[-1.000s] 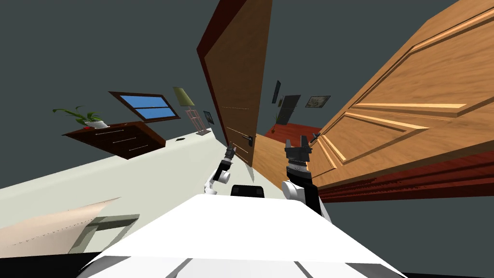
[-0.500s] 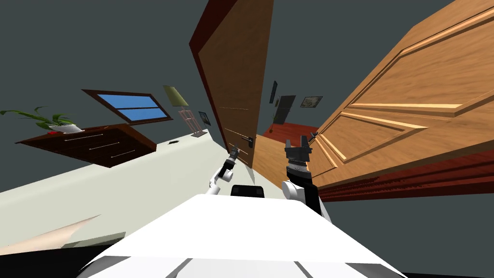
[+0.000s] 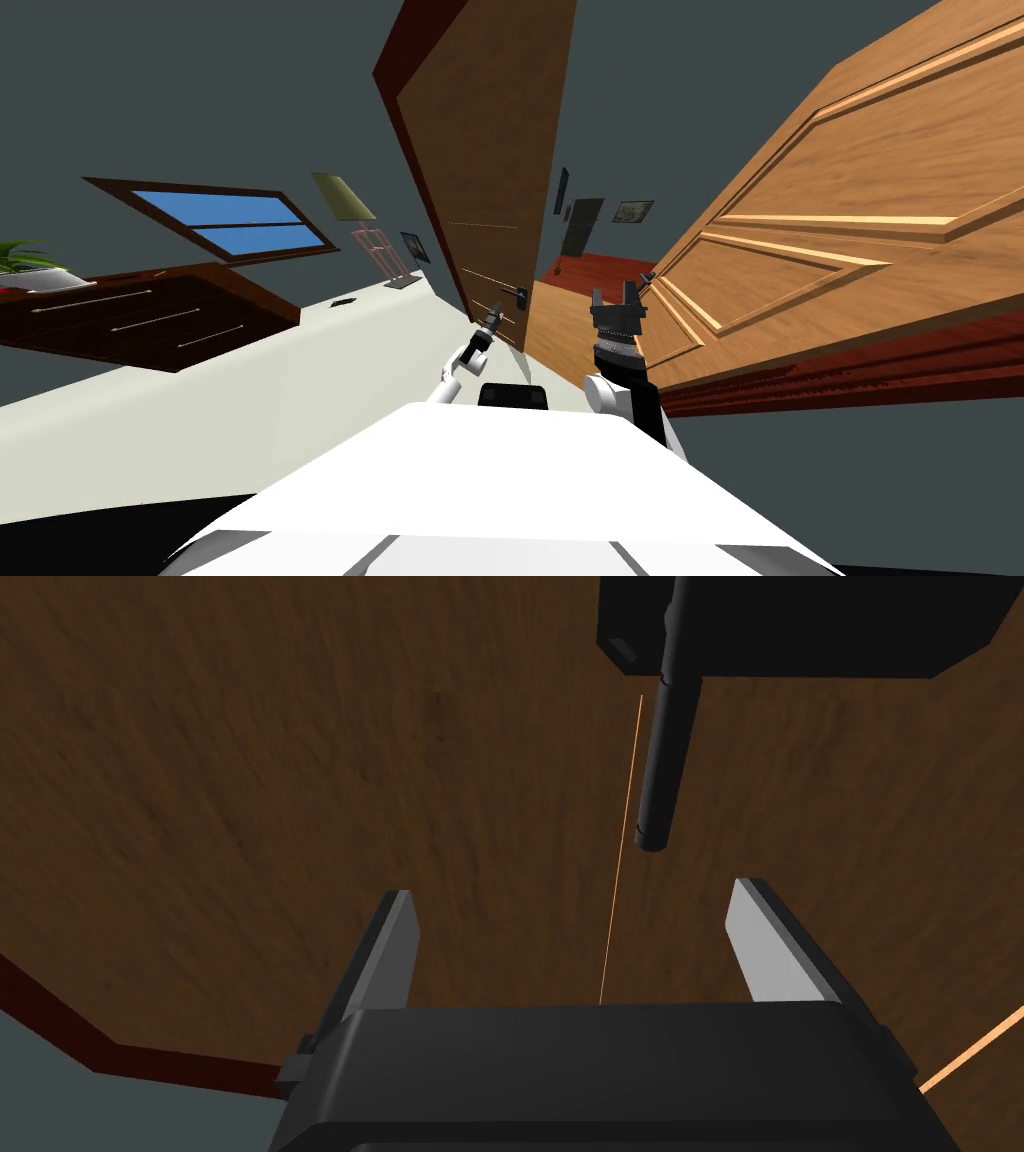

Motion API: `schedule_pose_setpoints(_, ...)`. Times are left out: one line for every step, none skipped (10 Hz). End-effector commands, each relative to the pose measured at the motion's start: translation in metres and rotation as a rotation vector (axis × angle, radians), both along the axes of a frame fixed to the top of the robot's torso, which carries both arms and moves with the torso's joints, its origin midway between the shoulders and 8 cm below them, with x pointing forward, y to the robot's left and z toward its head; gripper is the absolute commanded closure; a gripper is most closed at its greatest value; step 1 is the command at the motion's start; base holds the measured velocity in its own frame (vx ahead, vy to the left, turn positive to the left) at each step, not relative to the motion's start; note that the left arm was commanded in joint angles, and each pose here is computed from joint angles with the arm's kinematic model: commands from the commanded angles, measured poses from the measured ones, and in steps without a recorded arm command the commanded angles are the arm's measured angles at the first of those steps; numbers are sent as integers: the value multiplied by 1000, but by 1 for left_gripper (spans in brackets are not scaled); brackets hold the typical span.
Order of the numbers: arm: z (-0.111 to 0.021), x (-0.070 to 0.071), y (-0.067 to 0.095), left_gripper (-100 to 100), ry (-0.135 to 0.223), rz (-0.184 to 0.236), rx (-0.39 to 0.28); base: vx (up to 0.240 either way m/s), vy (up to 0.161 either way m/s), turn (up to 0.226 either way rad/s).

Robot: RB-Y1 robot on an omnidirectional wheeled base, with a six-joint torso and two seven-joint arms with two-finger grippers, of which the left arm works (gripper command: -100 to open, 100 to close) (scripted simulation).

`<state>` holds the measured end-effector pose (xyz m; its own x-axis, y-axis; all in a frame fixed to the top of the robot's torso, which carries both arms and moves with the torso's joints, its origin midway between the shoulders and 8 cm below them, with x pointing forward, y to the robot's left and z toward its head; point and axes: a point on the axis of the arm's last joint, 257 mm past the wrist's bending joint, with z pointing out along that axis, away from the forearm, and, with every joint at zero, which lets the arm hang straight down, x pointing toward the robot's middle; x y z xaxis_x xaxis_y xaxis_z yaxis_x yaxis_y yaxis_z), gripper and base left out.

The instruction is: Push the door open

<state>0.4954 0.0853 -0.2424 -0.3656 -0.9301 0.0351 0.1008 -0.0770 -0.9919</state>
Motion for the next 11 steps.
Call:
schedule_pose_setpoints(-10,1,-6,-100,20,-18,14,69,81,-71)
schedule_pose_setpoints(-16,2,-10,-100,32,-28,23,64,74,-78)
schedule_pose_setpoints(-21,3,-13,-100,42,-37,31,68,76,-71)
schedule_pose_setpoints(-26,3,-16,-100,51,-45,39,62,74,-65)
schedule_pose_setpoints(-30,4,-18,-100,60,-53,47,52,59,-63)
schedule_pose_setpoints(-35,4,-21,-100,68,-60,54,50,64,-58)
schedule_pose_setpoints(-38,5,-22,-100,75,-65,60,49,61,-46)
schedule_pose_setpoints(-45,5,-25,-100,87,-75,71,76,72,-68)
schedule_pose_setpoints(-48,6,-27,-100,94,-80,77,76,76,-71)
schedule_pose_setpoints(-45,6,-25,-100,89,-76,73,30,34,-15)
schedule_pose_setpoints(-46,8,-24,-100,90,-72,73,92,-18,-28)
